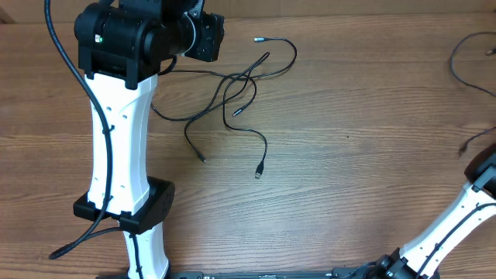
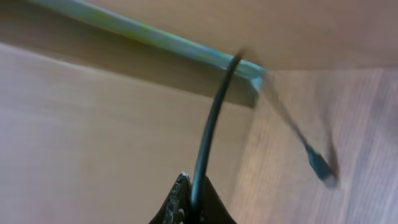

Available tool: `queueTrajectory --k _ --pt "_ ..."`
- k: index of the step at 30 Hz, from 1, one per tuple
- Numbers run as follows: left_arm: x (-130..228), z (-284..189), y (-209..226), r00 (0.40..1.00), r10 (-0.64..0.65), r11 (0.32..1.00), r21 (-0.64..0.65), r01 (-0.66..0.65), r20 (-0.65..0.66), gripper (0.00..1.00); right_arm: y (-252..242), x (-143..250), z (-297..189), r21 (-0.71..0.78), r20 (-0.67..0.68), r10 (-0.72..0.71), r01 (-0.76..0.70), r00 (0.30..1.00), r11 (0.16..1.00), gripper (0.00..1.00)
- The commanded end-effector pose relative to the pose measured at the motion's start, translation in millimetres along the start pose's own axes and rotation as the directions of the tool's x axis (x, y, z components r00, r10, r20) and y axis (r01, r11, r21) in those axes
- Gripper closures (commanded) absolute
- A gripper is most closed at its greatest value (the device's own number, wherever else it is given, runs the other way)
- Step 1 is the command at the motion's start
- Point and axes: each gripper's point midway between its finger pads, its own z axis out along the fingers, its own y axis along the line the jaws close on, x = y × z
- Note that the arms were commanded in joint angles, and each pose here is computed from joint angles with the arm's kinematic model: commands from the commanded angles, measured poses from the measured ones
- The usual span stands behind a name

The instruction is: Untangle cables

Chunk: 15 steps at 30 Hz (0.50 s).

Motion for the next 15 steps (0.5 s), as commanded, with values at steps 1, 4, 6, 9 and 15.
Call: queueTrajectory --k 1,4,6,9,15 --pt "-4 -13 -3 0.999 0.025 1.000 0.007 -0.025 0.033 0.48 -63 35 25 0.109 -0.066 0.008 -0.001 0.998 0.994 0.96" --pt "-4 -13 -3 0.999 0.016 1.000 0.008 -0.016 0.034 0.50 -95 55 34 0.163 -0.111 0.005 0.013 0.994 0.987 0.96" --pt "-3 -13 -3 0.999 0.015 1.000 0.008 -0.016 0.031 0.51 -110 65 34 0.206 -0.137 0.021 0.008 0.990 0.978 0.55" --pt "-2 -13 -7 0.999 0.016 0.999 0.028 -0.017 0.028 0.51 -108 74 33 0.192 -0.191 -0.006 0.043 0.982 0.980 0.00" --pt "-2 -13 -8 1.000 0.015 0.999 0.034 -0.016 0.025 0.51 31 62 2 -0.205 -0.294 -0.133 0.073 0.947 0.976 0.00"
